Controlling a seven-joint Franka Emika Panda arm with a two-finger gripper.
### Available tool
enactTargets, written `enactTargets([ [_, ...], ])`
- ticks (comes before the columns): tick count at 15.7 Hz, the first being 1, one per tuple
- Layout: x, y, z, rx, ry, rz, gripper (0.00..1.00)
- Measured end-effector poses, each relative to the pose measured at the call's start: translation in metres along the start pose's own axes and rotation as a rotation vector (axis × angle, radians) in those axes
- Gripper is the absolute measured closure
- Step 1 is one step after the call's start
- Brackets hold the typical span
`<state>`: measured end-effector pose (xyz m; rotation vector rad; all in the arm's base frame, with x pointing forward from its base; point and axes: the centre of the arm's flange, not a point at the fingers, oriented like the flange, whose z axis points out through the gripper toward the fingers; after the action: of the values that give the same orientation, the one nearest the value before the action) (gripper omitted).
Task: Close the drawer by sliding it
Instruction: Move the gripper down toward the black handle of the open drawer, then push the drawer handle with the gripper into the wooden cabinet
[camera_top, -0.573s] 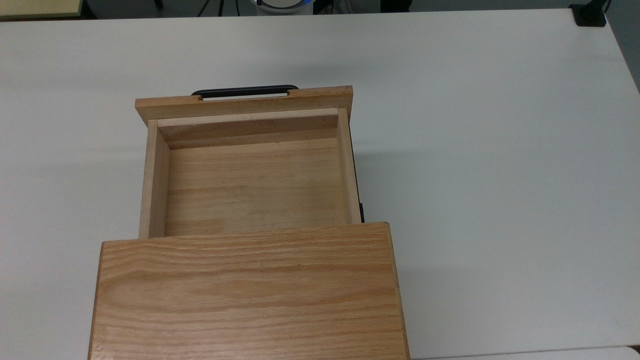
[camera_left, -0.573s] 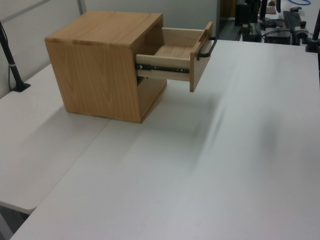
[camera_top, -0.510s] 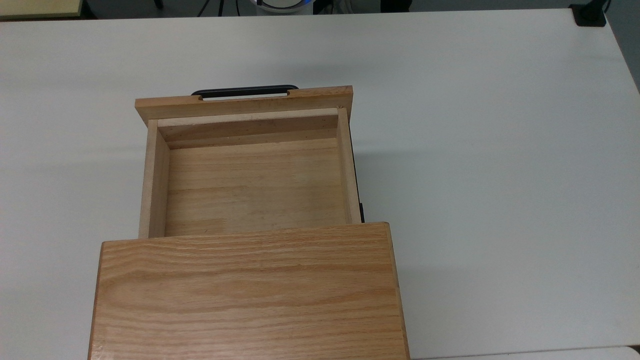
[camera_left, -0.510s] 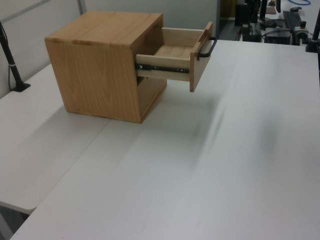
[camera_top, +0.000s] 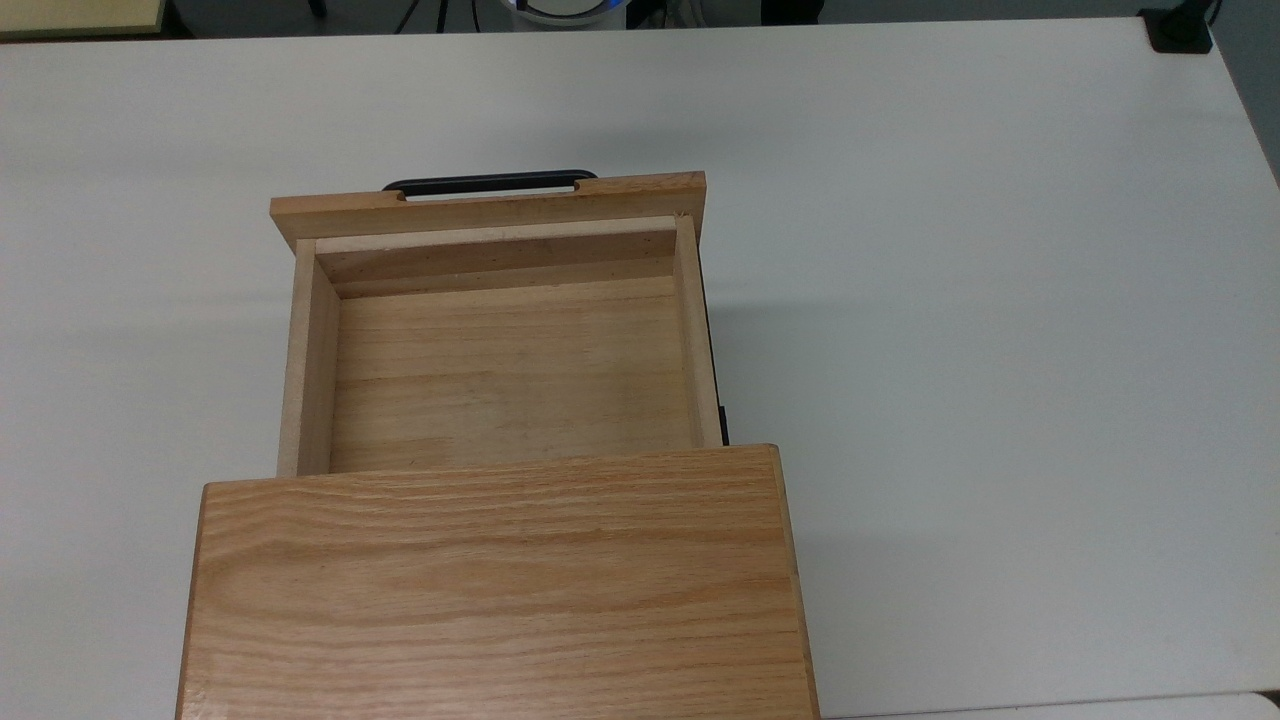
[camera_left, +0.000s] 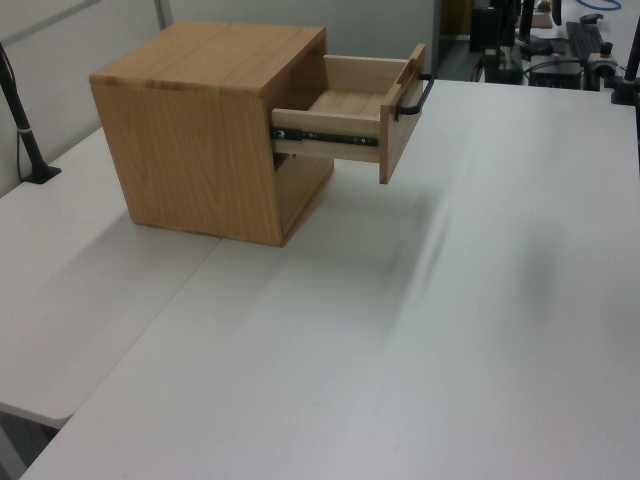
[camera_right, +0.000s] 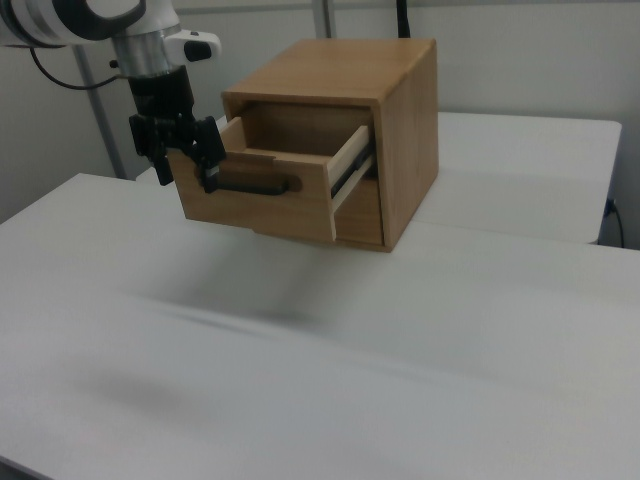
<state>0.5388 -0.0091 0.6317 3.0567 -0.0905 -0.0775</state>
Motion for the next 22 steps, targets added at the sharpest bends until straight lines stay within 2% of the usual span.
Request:
enactTargets([
  [4, 0.000, -0.001, 0.003, -0.001, -0.009, -0.003, 0.04],
  [11, 0.007, -0.005, 0.017, -0.002, -0.036, -0.009, 0.80],
  [12, 0.011, -0.006, 0.021, -0.002, -0.036, -0.011, 0.84],
  [13, 0.018, -0.007, 0.027, -0.002, -0.024, -0.015, 0.84],
  [15, 0.038, -0.012, 0.040, 0.002, 0.029, -0.025, 0.94],
  [18, 0.065, -0.016, 0.054, 0.011, 0.120, -0.052, 0.94],
  [22, 0.083, -0.019, 0.060, 0.034, 0.204, -0.059, 0.95],
])
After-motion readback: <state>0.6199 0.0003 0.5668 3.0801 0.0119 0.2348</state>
